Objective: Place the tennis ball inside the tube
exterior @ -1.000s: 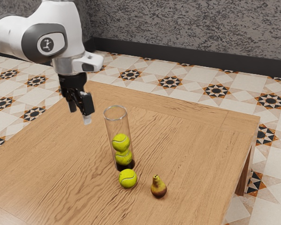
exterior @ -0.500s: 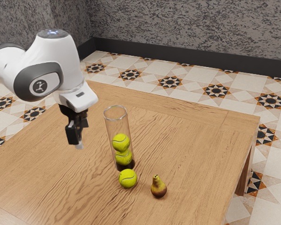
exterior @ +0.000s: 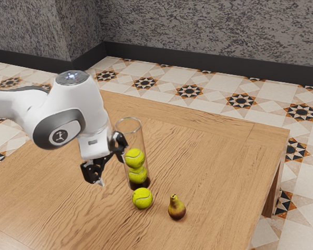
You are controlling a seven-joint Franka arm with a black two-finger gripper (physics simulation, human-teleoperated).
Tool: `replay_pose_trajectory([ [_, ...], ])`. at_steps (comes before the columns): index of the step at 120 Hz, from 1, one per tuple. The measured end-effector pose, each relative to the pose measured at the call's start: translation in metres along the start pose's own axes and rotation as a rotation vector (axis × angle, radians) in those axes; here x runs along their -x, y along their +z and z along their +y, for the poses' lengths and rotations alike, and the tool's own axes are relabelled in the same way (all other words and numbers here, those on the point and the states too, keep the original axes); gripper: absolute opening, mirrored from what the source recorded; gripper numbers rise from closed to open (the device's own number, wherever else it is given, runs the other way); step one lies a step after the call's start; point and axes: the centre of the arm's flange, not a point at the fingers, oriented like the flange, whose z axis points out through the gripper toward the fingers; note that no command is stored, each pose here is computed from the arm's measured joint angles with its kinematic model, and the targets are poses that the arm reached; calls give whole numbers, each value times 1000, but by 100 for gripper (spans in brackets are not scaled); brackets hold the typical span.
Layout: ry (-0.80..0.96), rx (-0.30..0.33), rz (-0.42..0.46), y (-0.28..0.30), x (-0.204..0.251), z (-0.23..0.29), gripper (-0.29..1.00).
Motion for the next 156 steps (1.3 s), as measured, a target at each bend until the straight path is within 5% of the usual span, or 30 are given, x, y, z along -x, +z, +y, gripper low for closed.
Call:
replay_pose_trajectory([
  [63, 282, 97, -31, 107, -15, -44, 70],
  [156, 378, 72, -1, 180, -21, -60, 70],
])
